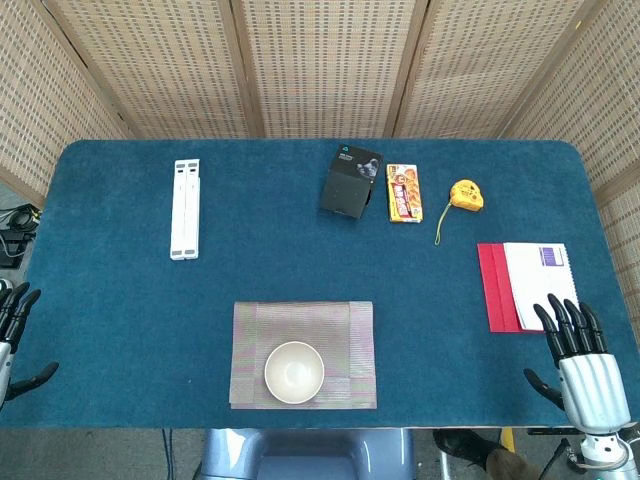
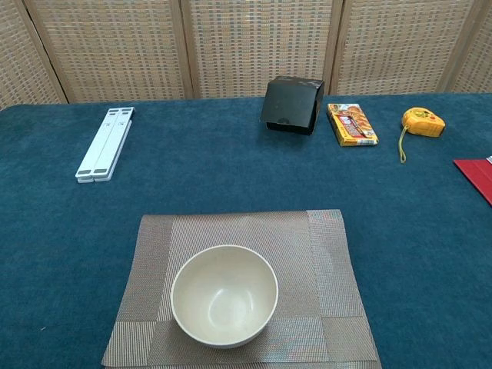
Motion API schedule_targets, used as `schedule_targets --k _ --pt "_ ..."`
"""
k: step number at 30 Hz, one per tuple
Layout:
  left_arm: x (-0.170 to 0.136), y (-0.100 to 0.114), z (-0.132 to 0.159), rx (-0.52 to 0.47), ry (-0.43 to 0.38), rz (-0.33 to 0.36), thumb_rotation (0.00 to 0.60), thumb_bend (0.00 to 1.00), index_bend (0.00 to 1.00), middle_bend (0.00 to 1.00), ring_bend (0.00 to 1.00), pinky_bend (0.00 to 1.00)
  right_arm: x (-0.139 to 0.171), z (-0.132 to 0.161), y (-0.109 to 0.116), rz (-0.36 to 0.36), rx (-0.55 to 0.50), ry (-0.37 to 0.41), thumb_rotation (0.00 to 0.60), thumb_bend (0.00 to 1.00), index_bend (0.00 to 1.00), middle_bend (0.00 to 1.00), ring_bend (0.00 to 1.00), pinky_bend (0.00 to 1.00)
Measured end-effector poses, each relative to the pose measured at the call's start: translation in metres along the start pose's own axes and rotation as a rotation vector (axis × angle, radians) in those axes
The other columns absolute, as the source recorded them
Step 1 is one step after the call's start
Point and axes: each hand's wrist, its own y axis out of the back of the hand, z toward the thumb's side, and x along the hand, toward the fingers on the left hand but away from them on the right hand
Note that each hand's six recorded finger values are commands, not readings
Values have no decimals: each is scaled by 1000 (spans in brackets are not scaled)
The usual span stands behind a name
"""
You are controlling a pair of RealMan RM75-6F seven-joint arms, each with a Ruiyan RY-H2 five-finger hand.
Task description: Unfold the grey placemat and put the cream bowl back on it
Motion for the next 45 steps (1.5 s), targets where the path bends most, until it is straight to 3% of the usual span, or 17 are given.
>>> schedule_targets --k 8,12,15,20,24,28,36,38,45 --pt "4 -10 7 -3 -20 -35 600 0 0 0 0 0 -1 -1 0 3 -11 -3 600 0 17 0 0 0" --pt "16 -26 30 -6 -114 -82 600 0 0 0 0 0 -4 -1 -4 18 -9 -7 600 0 19 0 0 0" --pt "29 -40 64 -20 -263 -104 600 0 14 0 0 0 -6 -2 -8 34 -7 -12 600 0 22 0 0 0" --pt "52 -70 146 -8 -608 -172 600 0 211 0 0 0 -12 -4 -14 45 6 -31 600 0 24 0 0 0" --pt "61 -90 194 29 -790 -213 600 12 345 0 0 0 -15 -8 -19 61 20 -52 600 0 25 0 0 0" --pt "65 -115 235 110 -941 -255 600 72 373 0 0 0 -18 -12 -25 75 34 -72 600 0 26 0 0 0" --pt "72 -145 269 209 -1040 -271 600 115 374 0 0 0 -23 -24 -27 77 40 -113 600 0 29 0 0 0" --pt "72 -151 278 214 -1057 -272 600 181 396 0 0 0 -23 -25 -26 77 39 -115 600 0 29 0 0 0" --pt "73 -164 294 237 -1087 -271 600 529 629 0 0 0 -23 -25 -28 82 37 -114 600 0 29 0 0 0"
